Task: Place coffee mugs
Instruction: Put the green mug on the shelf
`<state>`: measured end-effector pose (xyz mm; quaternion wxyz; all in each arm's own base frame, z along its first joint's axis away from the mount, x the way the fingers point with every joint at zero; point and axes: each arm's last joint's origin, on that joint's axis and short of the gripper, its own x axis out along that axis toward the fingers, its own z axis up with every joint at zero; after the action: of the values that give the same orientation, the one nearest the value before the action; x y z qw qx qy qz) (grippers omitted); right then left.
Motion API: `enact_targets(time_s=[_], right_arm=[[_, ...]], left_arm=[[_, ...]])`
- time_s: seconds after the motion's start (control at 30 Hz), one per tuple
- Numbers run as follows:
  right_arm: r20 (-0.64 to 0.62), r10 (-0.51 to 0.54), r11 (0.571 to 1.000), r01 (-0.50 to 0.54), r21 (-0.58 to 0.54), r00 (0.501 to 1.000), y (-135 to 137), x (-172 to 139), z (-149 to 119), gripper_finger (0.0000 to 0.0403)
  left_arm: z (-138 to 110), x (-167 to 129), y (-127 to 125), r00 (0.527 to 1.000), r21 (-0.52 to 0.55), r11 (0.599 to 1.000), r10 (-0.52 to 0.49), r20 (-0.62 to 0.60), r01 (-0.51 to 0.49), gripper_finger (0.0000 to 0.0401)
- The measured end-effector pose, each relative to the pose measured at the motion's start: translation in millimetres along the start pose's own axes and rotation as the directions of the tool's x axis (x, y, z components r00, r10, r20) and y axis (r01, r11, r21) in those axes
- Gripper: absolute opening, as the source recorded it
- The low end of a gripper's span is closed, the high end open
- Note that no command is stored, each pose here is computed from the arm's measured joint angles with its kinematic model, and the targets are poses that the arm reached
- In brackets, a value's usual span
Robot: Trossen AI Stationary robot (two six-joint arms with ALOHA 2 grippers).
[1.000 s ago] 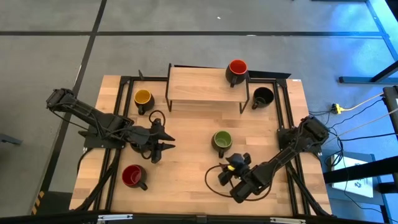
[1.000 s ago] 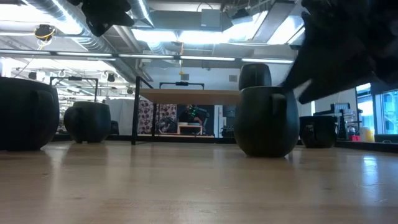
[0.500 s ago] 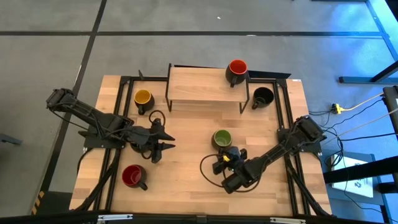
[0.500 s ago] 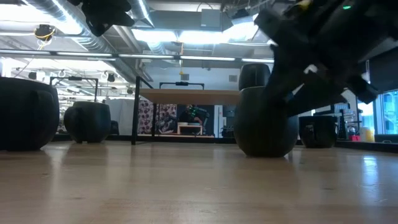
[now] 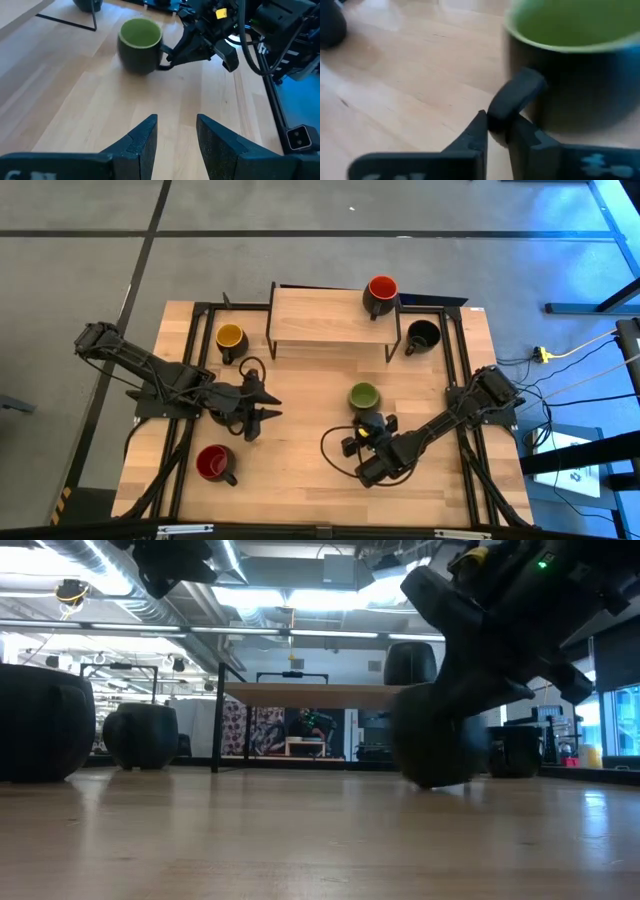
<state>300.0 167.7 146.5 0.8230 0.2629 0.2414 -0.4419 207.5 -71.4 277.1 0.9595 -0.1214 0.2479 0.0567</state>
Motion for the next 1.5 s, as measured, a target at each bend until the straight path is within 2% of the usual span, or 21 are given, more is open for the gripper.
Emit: enact_targets(time_s=[0.13,0.33,0.6,0.8,0.93,1.17,1.33,1.5], right_arm=[[-0.029,-0.016,1.000,0.015,-0.020,0.999,-2,0,-1,0.0005],[-0.018,-0.006,0.998,0.005,-0.062,1.000,-2,-3,3,0.0003],[-0.040,0.152,0.972,-0.157,-0.175,0.988,18,-8,6,0.0003],[-0.044,0.315,0.923,-0.316,-0.221,0.948,40,-9,14,0.0003],[-0.044,0.389,0.893,-0.388,-0.228,0.920,50,-2,26,0.0003],[-0.003,0.522,0.822,-0.505,-0.264,0.853,61,-4,70,0.0003],[0.026,0.556,0.798,-0.524,-0.298,0.831,54,-2,117,0.0003],[0.035,0.624,0.747,-0.582,-0.322,0.781,45,6,159,0.0003]], left_arm=[[0,0,0,1.000,0.000,1.000,0.001,0.001,-0.001,0.0132],[5,-12,3,0.999,-0.015,1.000,-0.019,0.035,0.020,0.0132],[13,-41,10,0.989,-0.063,0.992,-0.105,0.101,0.112,0.0131],[11,-53,17,0.991,-0.070,0.992,-0.098,0.092,0.104,0.0131],[12,-55,18,0.990,-0.028,0.995,-0.095,0.103,0.098,0.0131],[13,-52,28,0.996,-0.029,0.999,-0.043,0.082,0.045,0.0131],[16,-49,35,0.996,-0.010,0.999,-0.048,0.070,0.048,0.0131],[18,-48,42,0.997,0.027,1.000,-0.018,0.072,0.016,0.0131]])
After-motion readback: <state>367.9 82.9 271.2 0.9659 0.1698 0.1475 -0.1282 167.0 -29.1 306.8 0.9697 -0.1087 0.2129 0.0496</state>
